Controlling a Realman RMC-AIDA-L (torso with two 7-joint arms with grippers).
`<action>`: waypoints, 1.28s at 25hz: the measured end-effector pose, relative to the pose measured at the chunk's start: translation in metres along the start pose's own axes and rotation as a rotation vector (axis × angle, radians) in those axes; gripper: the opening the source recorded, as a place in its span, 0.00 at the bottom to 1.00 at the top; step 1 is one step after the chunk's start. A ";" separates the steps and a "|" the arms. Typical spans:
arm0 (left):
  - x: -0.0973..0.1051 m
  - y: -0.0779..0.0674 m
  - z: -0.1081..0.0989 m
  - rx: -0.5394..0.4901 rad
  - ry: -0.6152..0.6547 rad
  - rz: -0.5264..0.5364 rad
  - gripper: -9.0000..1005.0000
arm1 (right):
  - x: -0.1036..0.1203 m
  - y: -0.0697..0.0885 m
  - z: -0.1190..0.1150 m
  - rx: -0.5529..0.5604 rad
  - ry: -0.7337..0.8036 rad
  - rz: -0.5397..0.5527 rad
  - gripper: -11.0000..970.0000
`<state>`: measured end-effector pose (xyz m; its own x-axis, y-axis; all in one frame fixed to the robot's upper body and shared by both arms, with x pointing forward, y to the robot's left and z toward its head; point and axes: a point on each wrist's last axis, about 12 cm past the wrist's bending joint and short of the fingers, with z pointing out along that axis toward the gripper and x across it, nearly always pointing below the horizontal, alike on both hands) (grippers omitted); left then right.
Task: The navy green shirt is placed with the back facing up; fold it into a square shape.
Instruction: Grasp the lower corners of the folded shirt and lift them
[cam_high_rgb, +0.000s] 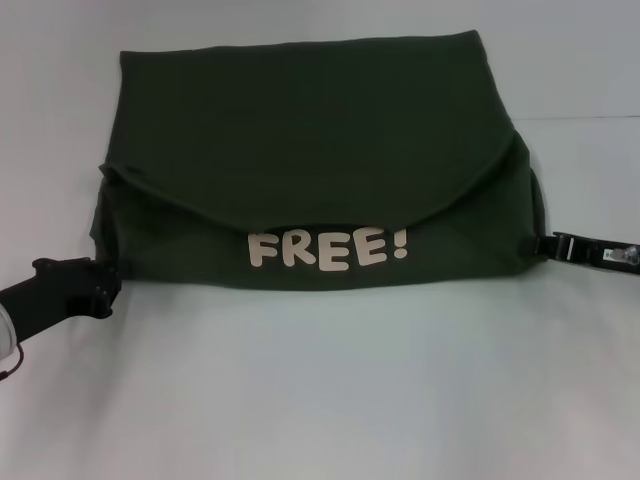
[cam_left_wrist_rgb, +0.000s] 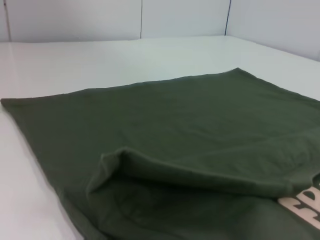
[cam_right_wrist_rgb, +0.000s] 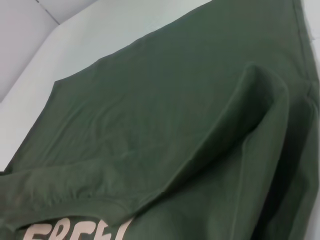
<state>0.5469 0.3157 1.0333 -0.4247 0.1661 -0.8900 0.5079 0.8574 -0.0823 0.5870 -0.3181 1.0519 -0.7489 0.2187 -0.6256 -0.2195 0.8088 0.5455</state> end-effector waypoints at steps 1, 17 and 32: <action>0.000 0.000 -0.002 0.005 -0.003 -0.015 0.06 | 0.001 0.000 -0.001 -0.006 0.003 -0.003 0.05; 0.009 -0.012 -0.060 0.198 -0.049 -0.247 0.06 | 0.044 -0.013 -0.063 -0.178 0.049 -0.041 0.05; 0.038 -0.029 -0.129 0.374 0.037 -0.306 0.06 | 0.093 -0.016 -0.116 -0.289 0.114 -0.057 0.05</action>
<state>0.4196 0.3601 1.0594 -0.6199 -0.0435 -0.7835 0.5872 0.6366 -0.4999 0.4478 -0.3743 1.0496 -0.7921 0.1020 -0.6018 -0.4193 0.6256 0.6579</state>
